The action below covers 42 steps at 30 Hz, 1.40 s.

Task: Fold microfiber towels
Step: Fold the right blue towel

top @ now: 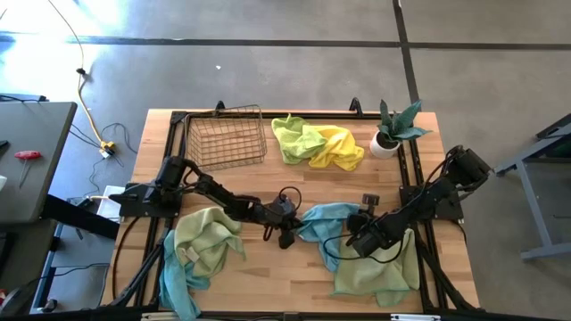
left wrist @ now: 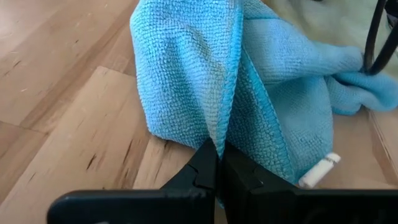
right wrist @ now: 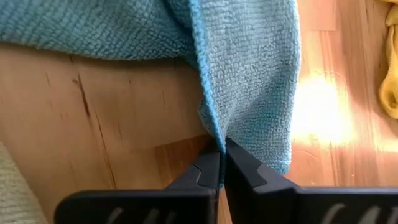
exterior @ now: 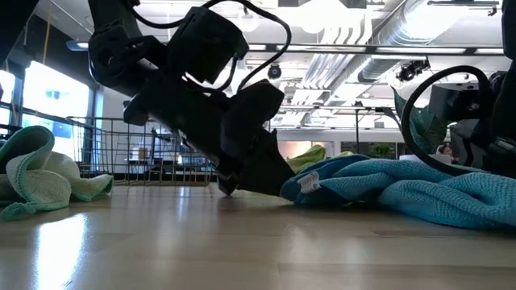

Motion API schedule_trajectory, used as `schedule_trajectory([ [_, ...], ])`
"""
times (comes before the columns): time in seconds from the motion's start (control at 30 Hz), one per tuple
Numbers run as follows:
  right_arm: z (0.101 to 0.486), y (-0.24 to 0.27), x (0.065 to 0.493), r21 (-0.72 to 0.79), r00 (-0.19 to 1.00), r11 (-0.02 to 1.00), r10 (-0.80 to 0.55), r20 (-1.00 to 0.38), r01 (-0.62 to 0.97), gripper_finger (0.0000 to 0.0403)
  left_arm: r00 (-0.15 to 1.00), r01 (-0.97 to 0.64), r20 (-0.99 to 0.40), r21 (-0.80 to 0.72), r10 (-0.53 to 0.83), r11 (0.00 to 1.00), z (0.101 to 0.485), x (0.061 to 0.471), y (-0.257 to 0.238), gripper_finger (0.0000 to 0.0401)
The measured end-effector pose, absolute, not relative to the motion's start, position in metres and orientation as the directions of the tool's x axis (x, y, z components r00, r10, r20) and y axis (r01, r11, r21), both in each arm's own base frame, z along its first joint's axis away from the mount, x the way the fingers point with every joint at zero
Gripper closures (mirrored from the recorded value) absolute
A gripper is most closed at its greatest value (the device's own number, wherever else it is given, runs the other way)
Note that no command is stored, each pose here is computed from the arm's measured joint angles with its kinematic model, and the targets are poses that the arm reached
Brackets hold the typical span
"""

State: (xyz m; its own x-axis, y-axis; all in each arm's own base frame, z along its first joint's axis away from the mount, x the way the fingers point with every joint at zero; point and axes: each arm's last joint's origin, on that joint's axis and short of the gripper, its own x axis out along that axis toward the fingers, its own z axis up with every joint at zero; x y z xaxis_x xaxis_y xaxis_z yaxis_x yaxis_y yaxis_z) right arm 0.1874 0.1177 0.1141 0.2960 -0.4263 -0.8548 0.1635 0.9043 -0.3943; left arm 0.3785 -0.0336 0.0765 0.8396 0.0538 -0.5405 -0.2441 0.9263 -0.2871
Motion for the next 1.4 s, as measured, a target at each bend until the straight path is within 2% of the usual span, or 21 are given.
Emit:
schedule_trajectory([
  [0.2, 0.114, 0.118, 0.187, -0.376, 0.296, 0.902, -0.427, -0.855, 0.213, 0.0402, 0.825, -0.278, -0.554, -0.229, 0.110, 0.933, 0.079, 0.382, -0.036, 0.0398],
  [0.47, 0.114, 0.118, 0.188, -0.375, 0.298, 0.902, -0.426, -0.854, 0.214, 0.0402, 0.704, -0.385, -0.670, -0.080, 0.237, 0.919, 0.096, 0.404, -0.035, 0.0398],
  [0.6, 0.114, 0.118, 0.189, -0.367, 0.305, 0.903, -0.422, -0.854, 0.221, 0.0403, 0.692, -0.372, -0.674, -0.026, 0.259, 0.928, 0.102, 0.409, -0.035, 0.0398],
  [0.73, 0.118, 0.115, 0.197, -0.355, 0.301, 0.907, -0.412, -0.860, 0.226, 0.0403, 0.697, -0.368, -0.669, -0.025, 0.258, 0.929, 0.106, 0.412, -0.035, 0.0398],
  [0.93, 0.131, 0.112, 0.216, -0.387, 0.327, 0.915, -0.403, -0.855, 0.115, 0.0403, 0.696, -0.356, -0.678, -0.041, 0.236, 0.934, 0.109, 0.415, -0.036, 0.0398],
  [1.2, 0.145, 0.110, 0.230, -0.371, 0.341, 0.915, -0.403, -0.849, 0.157, 0.0403, 0.692, -0.166, -0.715, -0.021, 0.101, 0.986, 0.111, 0.415, -0.049, 0.0399],
  [1.4, 0.159, 0.116, 0.233, -0.402, 0.321, 0.910, -0.414, -0.852, 0.105, 0.0403, 0.707, -0.112, -0.701, 0.019, 0.093, 0.993, 0.132, 0.409, -0.066, 0.0400],
])
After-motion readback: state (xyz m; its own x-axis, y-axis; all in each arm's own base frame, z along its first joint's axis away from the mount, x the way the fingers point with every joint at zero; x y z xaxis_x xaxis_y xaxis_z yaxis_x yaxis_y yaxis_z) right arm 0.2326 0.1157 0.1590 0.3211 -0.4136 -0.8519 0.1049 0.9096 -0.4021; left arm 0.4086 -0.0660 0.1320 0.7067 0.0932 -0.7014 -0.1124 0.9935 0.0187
